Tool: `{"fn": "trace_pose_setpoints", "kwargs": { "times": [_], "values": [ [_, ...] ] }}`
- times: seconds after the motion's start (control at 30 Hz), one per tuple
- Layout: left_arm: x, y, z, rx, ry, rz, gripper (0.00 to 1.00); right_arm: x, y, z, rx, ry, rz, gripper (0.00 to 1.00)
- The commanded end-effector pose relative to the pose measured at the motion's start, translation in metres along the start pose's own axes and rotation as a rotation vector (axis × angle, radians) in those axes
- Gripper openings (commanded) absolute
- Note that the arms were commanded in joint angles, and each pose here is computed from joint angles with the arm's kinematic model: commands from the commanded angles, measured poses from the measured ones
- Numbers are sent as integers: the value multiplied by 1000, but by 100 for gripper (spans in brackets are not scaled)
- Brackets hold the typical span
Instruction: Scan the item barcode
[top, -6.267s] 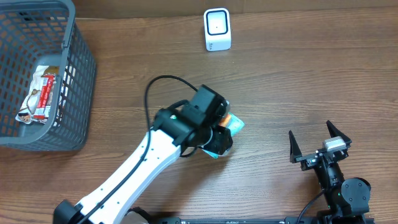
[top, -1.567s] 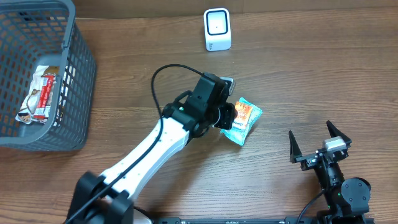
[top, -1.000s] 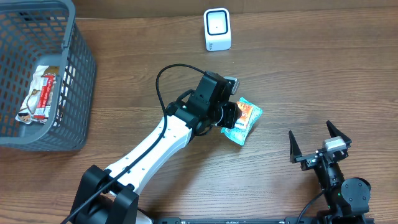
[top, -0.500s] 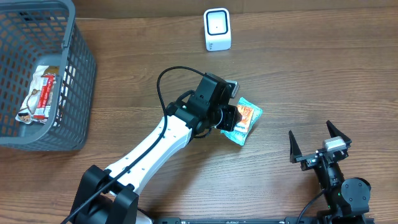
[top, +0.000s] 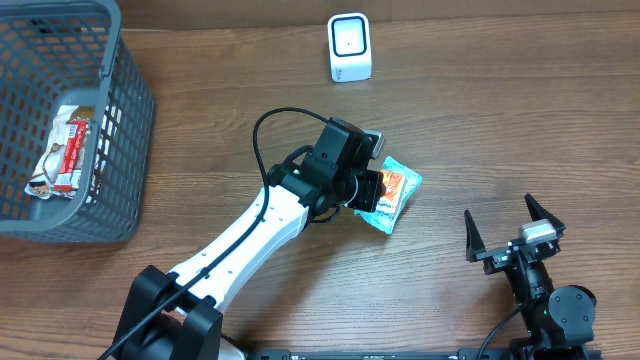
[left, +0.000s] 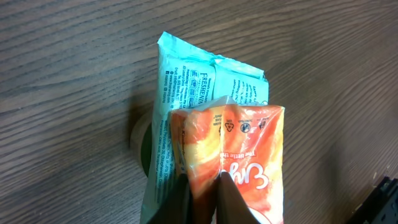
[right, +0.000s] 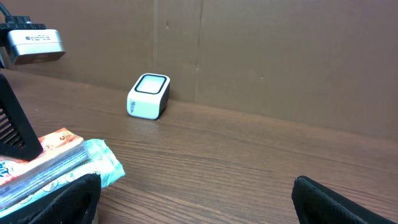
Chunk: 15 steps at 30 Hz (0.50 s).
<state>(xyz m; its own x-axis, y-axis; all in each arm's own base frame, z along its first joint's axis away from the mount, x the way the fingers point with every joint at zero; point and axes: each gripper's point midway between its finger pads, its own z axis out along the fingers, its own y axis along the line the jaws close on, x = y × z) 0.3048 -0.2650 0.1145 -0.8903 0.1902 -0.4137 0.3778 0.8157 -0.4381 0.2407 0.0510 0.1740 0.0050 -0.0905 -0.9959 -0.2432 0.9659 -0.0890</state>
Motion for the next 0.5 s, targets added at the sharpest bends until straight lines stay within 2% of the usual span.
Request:
{"fn": "trace_pose_setpoints", "kwargs": {
  "times": [0.0,0.3,0.47],
  "values": [
    [-3,-1,-2,9,-4,17,4,3,-1,0,4,0,-4,100],
    [-44,6,-52,19,-177,23,4,3,-1,0,4,0,-4,100],
    [-50,18,-74,-13,-219,-3,4,3,-1,0,4,0,-4,100]
  ]
}}
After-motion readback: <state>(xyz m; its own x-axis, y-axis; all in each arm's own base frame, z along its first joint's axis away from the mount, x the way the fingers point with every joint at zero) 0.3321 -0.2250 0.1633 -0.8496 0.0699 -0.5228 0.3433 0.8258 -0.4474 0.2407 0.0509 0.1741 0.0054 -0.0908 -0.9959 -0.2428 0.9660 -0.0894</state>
